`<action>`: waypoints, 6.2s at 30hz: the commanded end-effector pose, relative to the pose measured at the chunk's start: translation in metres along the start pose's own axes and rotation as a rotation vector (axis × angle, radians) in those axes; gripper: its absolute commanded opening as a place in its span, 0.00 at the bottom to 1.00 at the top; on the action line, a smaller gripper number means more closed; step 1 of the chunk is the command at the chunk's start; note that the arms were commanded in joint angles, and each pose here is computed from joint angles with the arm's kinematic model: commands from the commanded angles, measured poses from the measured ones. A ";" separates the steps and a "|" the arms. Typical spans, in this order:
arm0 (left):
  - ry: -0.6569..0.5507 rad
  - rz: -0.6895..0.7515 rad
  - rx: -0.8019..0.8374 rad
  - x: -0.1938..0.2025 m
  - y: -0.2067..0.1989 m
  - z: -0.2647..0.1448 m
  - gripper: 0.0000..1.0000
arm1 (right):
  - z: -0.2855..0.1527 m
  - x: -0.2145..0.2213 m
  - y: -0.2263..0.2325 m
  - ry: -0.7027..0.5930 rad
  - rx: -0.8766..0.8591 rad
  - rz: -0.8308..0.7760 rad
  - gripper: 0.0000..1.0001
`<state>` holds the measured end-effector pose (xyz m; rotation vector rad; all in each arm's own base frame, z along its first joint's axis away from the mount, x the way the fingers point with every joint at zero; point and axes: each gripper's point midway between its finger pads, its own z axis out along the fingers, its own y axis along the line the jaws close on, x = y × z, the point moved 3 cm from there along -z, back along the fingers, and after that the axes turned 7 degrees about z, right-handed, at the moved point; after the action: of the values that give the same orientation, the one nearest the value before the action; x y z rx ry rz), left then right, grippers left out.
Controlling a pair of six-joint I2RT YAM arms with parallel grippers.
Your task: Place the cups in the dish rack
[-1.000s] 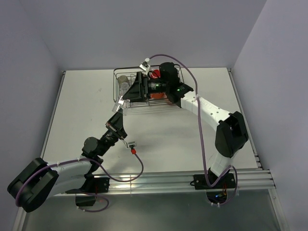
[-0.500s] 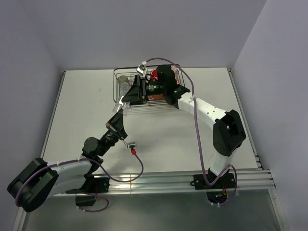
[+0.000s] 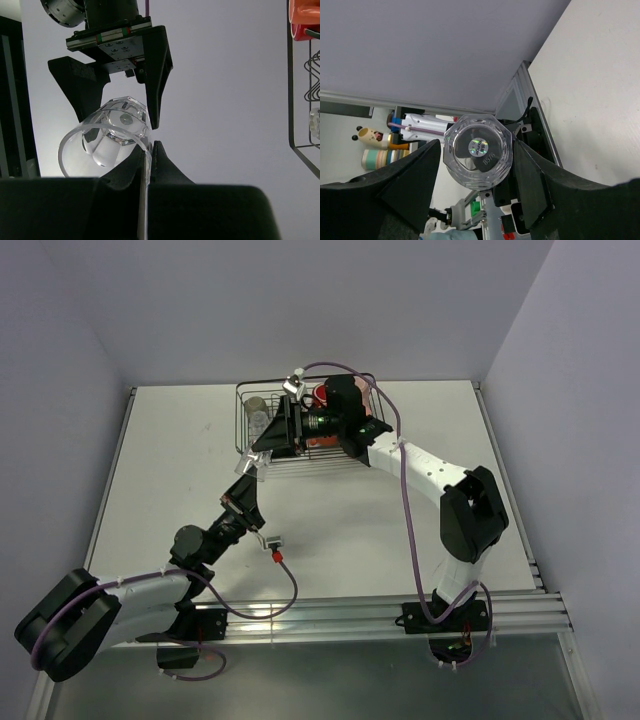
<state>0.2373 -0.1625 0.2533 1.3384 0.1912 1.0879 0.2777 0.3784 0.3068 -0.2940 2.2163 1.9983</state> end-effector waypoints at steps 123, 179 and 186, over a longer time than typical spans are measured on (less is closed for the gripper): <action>1.280 -2.129 0.001 0.203 -0.002 -0.039 0.99 | 0.062 -0.141 -0.202 -0.434 0.874 -0.716 0.09; 1.129 -2.065 0.477 0.183 -0.059 -0.024 0.99 | -0.059 -0.148 -0.025 -0.565 0.795 -0.857 1.00; 0.957 -2.065 0.662 0.165 -0.071 0.027 0.81 | -0.122 -0.162 -0.042 -0.604 0.868 -0.751 1.00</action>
<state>0.3709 -0.0294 0.2529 0.1975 2.2386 -0.2888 0.4524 0.2876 0.3115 -0.3181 1.8776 0.5648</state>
